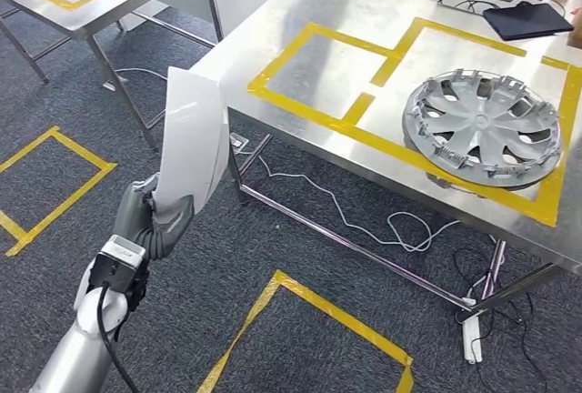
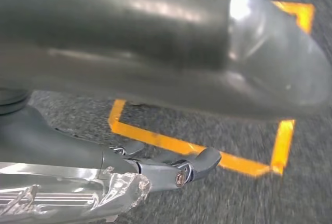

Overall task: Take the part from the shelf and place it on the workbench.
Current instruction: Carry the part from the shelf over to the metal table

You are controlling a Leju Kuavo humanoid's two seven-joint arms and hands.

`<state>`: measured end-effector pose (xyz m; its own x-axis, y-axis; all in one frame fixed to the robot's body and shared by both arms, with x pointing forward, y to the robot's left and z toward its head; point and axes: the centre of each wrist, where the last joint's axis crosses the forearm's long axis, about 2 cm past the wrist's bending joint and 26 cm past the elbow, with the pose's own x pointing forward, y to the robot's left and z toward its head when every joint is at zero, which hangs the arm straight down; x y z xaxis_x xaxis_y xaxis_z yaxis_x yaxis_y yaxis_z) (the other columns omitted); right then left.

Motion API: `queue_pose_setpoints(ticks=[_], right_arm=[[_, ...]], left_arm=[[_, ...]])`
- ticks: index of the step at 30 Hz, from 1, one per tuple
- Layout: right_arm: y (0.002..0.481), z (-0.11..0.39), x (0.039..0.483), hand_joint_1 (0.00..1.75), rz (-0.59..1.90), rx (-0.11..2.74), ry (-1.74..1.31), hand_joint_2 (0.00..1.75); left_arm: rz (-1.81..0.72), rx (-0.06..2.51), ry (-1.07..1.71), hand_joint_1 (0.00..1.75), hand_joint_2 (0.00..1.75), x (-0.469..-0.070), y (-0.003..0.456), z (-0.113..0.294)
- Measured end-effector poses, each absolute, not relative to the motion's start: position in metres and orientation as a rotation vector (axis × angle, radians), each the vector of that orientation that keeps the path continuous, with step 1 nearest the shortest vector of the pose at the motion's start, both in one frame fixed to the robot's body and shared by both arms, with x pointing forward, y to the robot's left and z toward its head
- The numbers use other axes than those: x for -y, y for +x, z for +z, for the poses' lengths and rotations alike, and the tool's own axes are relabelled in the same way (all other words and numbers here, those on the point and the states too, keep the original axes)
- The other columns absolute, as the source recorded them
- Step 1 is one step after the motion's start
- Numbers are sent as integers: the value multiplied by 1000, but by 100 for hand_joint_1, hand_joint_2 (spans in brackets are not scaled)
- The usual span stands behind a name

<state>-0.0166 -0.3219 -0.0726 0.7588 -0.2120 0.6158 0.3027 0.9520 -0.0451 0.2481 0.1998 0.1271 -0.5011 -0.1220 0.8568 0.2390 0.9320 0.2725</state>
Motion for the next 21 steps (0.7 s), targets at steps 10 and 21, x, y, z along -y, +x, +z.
queue_pose_setpoints(ticks=[10,21], right_arm=[[-22,-66,314,0,-334,642,-154,0],[-28,-60,307,0,-320,628,-139,0]], left_arm=[[-432,2044,-68,175,175,-199,256,125],[-444,2025,-81,175,175,-193,258,121]])
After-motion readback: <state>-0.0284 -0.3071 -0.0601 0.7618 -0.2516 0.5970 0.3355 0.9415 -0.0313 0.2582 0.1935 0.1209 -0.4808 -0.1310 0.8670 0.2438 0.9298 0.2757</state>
